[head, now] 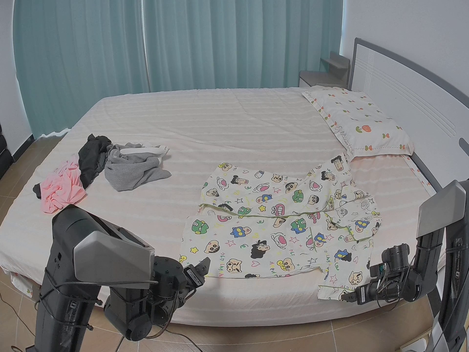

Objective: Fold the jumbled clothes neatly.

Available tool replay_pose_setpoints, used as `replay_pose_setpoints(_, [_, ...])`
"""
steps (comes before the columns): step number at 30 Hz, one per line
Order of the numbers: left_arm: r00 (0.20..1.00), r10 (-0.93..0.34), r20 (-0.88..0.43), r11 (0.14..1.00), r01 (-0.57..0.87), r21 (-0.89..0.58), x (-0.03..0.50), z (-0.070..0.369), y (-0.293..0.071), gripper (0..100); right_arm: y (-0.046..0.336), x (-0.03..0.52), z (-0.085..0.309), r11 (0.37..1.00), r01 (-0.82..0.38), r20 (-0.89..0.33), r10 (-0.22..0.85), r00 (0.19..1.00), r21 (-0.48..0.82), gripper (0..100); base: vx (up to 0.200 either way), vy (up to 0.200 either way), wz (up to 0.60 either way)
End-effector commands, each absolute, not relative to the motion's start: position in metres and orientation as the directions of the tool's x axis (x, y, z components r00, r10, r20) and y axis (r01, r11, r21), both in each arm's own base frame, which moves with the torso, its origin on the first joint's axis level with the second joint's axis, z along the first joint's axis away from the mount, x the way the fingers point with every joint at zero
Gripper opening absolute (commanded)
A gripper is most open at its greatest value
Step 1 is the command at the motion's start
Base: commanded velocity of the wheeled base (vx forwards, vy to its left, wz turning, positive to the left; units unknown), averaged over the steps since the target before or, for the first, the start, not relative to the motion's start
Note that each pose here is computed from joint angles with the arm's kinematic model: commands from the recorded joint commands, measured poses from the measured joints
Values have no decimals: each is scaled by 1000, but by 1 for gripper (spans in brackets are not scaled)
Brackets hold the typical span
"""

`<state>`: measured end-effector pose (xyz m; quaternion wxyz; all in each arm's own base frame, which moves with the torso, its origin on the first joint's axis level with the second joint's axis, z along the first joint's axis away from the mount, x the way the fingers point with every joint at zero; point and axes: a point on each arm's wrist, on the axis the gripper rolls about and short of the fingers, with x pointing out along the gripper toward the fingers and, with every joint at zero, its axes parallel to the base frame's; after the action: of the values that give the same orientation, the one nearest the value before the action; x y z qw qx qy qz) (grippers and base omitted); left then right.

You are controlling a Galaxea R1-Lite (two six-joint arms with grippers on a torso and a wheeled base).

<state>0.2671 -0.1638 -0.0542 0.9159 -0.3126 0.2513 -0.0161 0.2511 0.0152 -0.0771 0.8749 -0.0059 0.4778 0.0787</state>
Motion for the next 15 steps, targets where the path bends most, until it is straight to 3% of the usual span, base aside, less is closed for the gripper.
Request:
replay_pose_setpoints(1, [880, -190, -436, 798, -120, -590, 268, -53, -164, 100, 18, 252, -78, 986, -154, -836, 138, 531, 65, 100, 0, 0, 0])
replay_pose_setpoints(15, [881, -188, -434, 797, -121, -591, 269, -53, -164, 100, 26, 260, -78, 982, -179, -842, 152, 518, 67, 100, 0, 0, 0])
